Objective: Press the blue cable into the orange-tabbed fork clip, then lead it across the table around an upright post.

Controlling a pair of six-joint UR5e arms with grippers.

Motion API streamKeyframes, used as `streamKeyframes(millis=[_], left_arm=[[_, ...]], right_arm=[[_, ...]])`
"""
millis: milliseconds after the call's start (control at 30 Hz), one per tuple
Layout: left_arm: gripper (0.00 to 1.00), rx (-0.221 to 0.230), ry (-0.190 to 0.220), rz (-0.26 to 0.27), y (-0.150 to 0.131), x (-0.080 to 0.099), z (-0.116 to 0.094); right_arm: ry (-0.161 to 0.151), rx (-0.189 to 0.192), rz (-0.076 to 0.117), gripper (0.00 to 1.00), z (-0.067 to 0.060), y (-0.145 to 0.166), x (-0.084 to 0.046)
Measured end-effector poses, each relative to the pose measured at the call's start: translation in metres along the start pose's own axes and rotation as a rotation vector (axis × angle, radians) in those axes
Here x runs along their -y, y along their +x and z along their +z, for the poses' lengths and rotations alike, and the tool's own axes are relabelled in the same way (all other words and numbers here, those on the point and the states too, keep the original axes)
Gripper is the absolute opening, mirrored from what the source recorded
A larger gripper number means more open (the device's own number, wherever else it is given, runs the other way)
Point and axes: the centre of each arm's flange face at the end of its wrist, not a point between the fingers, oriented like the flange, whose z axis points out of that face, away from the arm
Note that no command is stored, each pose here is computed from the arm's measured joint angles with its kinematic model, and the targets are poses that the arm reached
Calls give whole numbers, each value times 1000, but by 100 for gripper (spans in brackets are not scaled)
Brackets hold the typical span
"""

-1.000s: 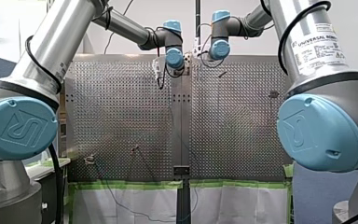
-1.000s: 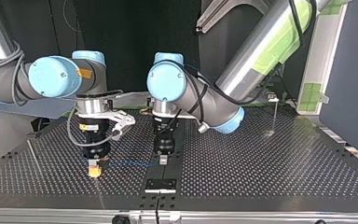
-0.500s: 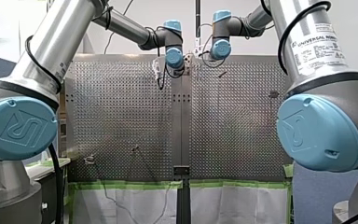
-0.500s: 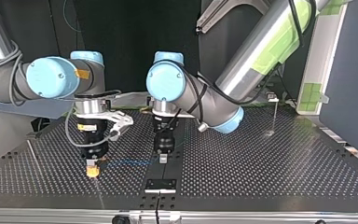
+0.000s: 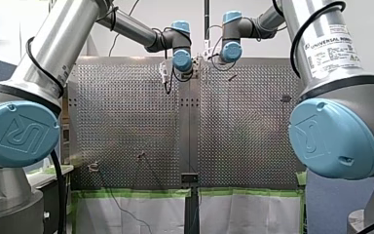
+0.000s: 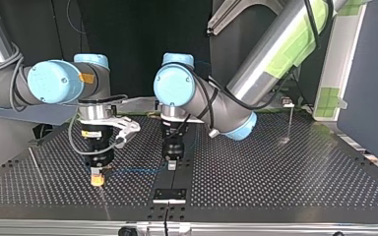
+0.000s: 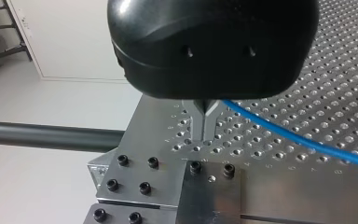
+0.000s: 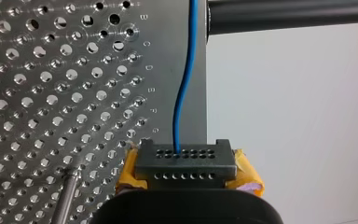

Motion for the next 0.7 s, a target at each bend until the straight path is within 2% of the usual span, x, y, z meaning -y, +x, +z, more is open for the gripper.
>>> streamKeyframes(millis=[300, 500, 700], left_arm=[[0, -21, -5, 1, 4, -1, -4], [0, -76, -40, 25, 27, -10, -14], [0, -121, -85, 58, 53, -21, -27]], right_arm=[[8, 10, 0, 0, -3, -4, 4], [21, 40, -3, 0, -11, -19, 10], [50, 70, -6, 0, -21, -34, 20]])
